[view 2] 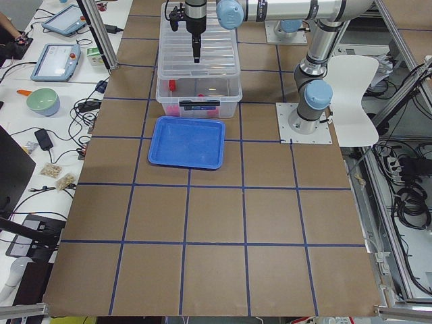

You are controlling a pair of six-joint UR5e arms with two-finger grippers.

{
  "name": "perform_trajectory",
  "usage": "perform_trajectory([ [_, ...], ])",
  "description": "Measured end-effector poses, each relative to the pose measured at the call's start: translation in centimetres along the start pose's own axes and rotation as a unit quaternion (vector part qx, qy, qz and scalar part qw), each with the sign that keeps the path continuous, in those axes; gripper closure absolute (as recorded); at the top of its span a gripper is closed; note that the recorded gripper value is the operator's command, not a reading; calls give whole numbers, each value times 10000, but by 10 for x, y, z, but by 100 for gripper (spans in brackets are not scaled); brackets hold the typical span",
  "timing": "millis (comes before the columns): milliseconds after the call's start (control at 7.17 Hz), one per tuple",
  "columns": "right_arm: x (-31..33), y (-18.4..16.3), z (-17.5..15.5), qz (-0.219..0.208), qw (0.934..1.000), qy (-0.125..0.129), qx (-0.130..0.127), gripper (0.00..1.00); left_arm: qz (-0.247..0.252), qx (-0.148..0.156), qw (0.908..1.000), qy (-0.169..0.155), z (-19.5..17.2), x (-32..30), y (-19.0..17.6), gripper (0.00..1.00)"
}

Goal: Place red block in blue tray from box

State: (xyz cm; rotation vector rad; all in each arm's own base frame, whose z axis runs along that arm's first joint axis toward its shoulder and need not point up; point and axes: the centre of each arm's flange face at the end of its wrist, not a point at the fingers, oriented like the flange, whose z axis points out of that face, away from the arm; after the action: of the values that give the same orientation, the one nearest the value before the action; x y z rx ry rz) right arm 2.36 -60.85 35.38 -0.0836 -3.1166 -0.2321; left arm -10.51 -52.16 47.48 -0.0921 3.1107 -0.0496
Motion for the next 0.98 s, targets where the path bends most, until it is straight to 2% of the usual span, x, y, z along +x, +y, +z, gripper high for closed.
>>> perform_trajectory([
  [977, 59, -3, -2, -31, 10000, -35, 33, 0, -24, -56, 10000, 14, 6, -8, -5, 0],
])
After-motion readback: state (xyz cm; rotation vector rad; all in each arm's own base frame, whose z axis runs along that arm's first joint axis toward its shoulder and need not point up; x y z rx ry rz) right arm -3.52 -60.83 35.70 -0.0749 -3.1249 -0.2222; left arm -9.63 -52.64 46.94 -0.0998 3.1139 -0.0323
